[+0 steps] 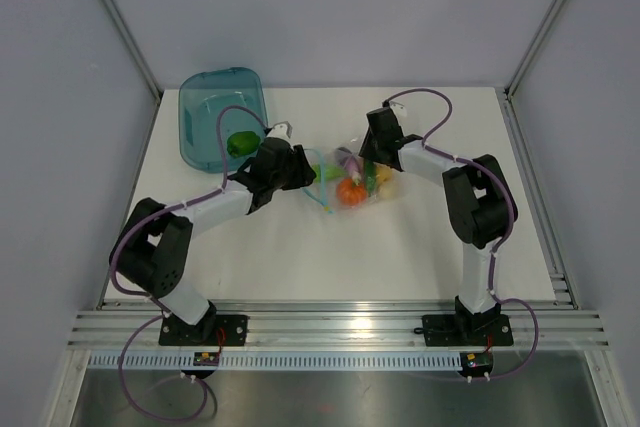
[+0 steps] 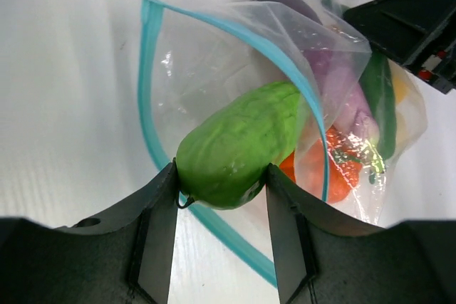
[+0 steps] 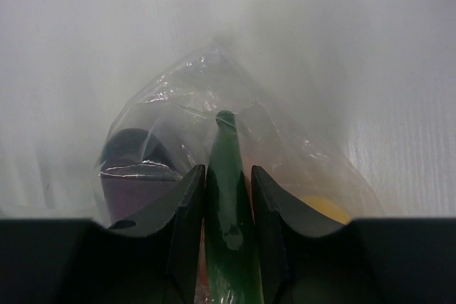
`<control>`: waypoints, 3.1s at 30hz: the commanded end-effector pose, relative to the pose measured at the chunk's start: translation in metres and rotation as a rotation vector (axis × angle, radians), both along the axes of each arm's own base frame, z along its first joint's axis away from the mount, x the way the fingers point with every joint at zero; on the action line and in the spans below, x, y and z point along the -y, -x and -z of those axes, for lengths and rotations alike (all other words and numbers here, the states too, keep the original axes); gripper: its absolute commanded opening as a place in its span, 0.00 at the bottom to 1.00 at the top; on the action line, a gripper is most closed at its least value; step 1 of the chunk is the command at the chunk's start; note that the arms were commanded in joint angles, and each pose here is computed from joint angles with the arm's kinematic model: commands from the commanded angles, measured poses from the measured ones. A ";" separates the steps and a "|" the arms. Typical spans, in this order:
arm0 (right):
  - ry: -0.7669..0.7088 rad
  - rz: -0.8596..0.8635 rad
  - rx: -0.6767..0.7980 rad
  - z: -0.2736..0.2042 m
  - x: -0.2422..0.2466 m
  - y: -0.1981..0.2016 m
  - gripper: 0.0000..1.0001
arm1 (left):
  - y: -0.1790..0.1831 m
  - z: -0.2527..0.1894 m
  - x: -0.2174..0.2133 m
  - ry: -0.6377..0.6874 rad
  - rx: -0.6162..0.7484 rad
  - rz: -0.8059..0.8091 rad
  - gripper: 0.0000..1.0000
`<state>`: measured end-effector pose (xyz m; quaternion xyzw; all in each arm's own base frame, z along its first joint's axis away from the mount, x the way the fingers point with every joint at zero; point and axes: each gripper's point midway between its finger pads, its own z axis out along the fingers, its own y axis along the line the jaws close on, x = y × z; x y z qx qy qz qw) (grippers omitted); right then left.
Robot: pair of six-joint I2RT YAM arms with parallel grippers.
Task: Open the zip-top bag and remove the fake food
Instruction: Pick up the fake vegetable from the zipper food storage bag, then place the fake vegetable in the bin.
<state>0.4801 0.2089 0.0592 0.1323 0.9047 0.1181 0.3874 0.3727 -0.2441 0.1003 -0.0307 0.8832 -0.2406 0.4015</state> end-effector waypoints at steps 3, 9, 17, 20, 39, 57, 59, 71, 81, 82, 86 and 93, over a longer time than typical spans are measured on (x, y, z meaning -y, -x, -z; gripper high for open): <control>0.003 0.036 0.035 -0.023 0.009 0.001 0.39 | 0.001 -0.020 -0.032 -0.125 0.015 -0.109 0.11; -0.018 0.014 0.040 -0.028 0.005 0.001 0.39 | 0.004 -0.041 -0.076 -0.224 0.083 -0.267 0.11; -0.029 0.010 0.042 -0.032 0.002 0.001 0.39 | 0.013 -0.086 -0.110 -0.210 0.177 -0.360 0.11; -0.032 0.010 0.050 -0.035 0.003 0.001 0.38 | 0.013 -0.102 -0.130 -0.234 0.201 -0.427 0.11; -0.064 -0.005 0.060 -0.043 -0.002 0.004 0.38 | -0.043 -0.116 -0.229 -0.124 0.211 -0.892 0.09; -0.088 -0.011 0.077 -0.052 -0.003 0.007 0.39 | -0.084 -0.063 -0.267 -0.065 0.114 -1.013 0.09; -0.090 -0.015 0.076 -0.052 -0.005 0.007 0.39 | -0.088 -0.065 -0.267 -0.051 0.127 -1.017 0.15; -0.092 -0.017 0.080 -0.054 -0.004 0.006 0.41 | -0.091 -0.063 -0.269 -0.018 0.116 -0.989 0.99; -0.090 -0.015 0.086 -0.058 -0.004 0.007 0.42 | -0.065 -0.071 -0.268 0.121 0.191 -1.018 0.99; -0.090 -0.013 0.089 -0.059 -0.003 0.007 0.43 | -0.066 -0.076 -0.262 0.147 0.217 -1.003 0.99; -0.088 -0.006 0.094 -0.062 0.000 0.010 0.46 | -0.055 -0.080 -0.252 0.180 0.203 -0.989 0.99; -0.099 -0.011 0.119 -0.072 0.002 0.014 0.50 | -0.031 -0.106 -0.210 0.169 0.277 -0.866 0.98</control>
